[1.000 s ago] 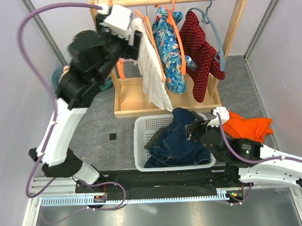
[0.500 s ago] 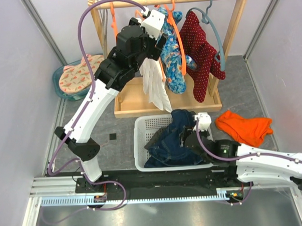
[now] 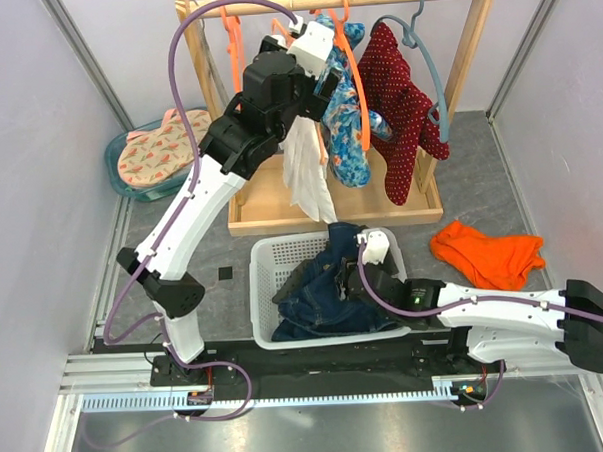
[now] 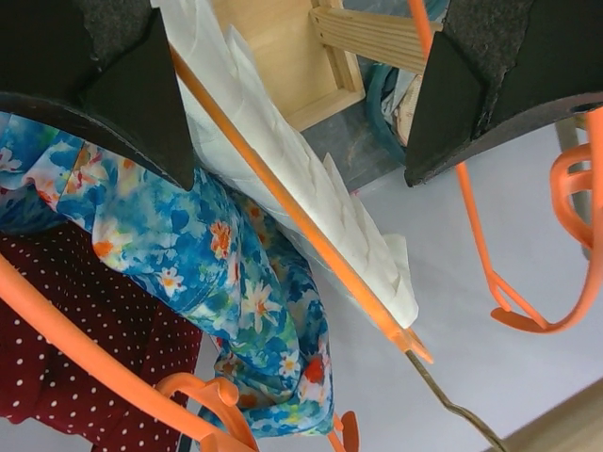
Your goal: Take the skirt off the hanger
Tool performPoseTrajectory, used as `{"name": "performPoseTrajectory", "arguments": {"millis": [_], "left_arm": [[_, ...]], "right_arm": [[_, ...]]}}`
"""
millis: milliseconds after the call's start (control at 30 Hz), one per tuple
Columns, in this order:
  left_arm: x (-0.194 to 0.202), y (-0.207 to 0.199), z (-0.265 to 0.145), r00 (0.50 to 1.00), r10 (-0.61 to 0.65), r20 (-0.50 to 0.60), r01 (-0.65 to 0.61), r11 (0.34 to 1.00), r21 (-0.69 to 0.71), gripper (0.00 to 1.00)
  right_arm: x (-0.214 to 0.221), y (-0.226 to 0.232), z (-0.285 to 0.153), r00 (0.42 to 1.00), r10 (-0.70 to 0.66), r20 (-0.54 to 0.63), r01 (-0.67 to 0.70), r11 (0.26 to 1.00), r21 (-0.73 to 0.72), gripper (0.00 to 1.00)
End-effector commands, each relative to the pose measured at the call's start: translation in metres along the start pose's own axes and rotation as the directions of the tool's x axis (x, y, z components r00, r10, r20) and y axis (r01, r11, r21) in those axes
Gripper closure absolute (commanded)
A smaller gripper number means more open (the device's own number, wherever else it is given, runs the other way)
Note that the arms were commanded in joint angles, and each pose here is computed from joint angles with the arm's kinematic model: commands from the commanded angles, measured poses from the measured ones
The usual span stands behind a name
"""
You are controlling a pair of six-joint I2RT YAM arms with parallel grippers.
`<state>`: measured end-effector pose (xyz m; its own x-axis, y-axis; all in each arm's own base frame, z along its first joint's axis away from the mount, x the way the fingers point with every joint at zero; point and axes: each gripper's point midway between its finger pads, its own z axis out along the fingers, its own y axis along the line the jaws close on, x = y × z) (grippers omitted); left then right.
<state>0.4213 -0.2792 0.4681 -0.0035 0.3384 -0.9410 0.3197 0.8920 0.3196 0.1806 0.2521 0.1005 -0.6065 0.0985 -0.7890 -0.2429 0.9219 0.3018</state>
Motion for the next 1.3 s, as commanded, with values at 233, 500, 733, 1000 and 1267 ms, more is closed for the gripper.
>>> {"name": "performPoseTrajectory", "arguments": {"millis": [233,500,733,1000,1267], "left_arm": [[0.012,0.002,0.016,1.000,-0.003,-0.023,0.002,0.998,-0.061,0.46],[0.016,0.013,0.011,0.999,0.016,-0.035,-0.019,0.997,-0.078,0.70],[0.026,0.024,0.015,0.998,0.019,-0.057,-0.024,0.995,-0.094,0.98],[0.001,0.037,0.005,1.000,-0.009,0.008,0.009,0.995,-0.097,0.98],[0.015,0.036,0.014,1.000,0.005,-0.022,-0.007,0.996,-0.083,0.51]], "right_arm": [[0.026,-0.034,-0.003,0.996,0.046,-0.076,-0.043,0.998,0.044,0.48],[0.015,-0.040,-0.010,0.997,0.065,-0.040,-0.063,0.997,0.050,0.47],[-0.002,-0.033,-0.016,0.997,0.073,-0.010,-0.073,0.997,0.031,0.48],[-0.024,-0.026,-0.025,0.997,0.071,0.032,-0.072,0.997,0.017,0.49],[-0.028,-0.022,-0.026,0.996,0.076,0.037,-0.076,0.997,0.008,0.48]]}}
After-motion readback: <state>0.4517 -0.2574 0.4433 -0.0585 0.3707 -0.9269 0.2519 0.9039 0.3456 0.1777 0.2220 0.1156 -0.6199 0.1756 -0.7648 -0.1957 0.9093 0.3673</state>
